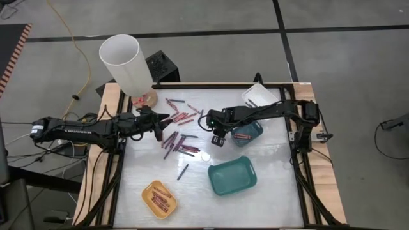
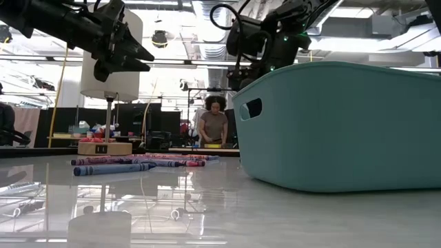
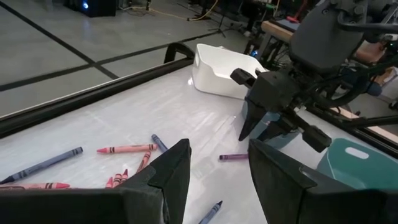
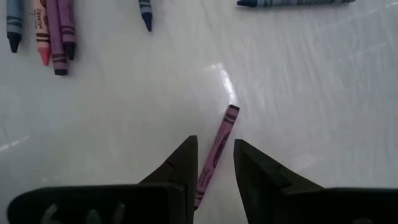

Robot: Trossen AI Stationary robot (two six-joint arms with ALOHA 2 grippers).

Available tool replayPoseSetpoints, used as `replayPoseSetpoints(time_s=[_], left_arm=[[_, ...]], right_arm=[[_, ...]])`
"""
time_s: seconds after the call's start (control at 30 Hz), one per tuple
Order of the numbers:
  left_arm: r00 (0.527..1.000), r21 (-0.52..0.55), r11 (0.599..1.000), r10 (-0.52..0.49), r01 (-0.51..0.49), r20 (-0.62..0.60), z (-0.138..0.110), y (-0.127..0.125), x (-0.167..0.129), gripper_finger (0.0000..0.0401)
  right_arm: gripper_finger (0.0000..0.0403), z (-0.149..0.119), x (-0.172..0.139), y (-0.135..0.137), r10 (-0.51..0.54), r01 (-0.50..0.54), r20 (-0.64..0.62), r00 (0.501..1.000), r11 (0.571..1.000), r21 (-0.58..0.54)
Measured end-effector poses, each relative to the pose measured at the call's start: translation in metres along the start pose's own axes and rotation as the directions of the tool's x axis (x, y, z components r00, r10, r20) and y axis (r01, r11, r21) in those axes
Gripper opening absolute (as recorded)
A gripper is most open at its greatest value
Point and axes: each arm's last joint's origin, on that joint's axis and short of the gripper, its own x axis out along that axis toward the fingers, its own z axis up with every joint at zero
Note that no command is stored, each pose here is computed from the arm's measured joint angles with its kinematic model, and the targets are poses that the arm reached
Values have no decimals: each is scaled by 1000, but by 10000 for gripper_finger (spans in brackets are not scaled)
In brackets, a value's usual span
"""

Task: Sort crayons
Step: Put the purple crayon into the blue bin

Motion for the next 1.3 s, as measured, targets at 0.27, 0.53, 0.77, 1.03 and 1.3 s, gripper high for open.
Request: replayPoseSetpoints(time_s=[0.27, 0.53, 0.77, 1.03, 1.3], left_arm=[[1000, -4, 1000, 5, -5, 3, 0, 0, 0, 151], [1000, -15, 1000, 23, -23, 13, 1, 1, 0, 151], [999, -36, 999, 39, -38, 24, 1, 1, 0, 151], [999, -52, 998, 40, -39, 23, 1, 1, 0, 151], [999, -52, 998, 44, -43, 24, 1, 1, 0, 151]], right_arm=[[115, -13, 14, -2, -24, 24, 8, 1000, 1000, 1], [115, -21, 22, -5, -26, 25, 24, 999, 1000, 18], [115, -26, 27, -8, -30, 29, 16, 999, 999, 27], [115, -37, 35, -9, -23, 22, 34, 999, 999, 29], [115, -35, 35, -9, -13, 12, 54, 998, 999, 31]])
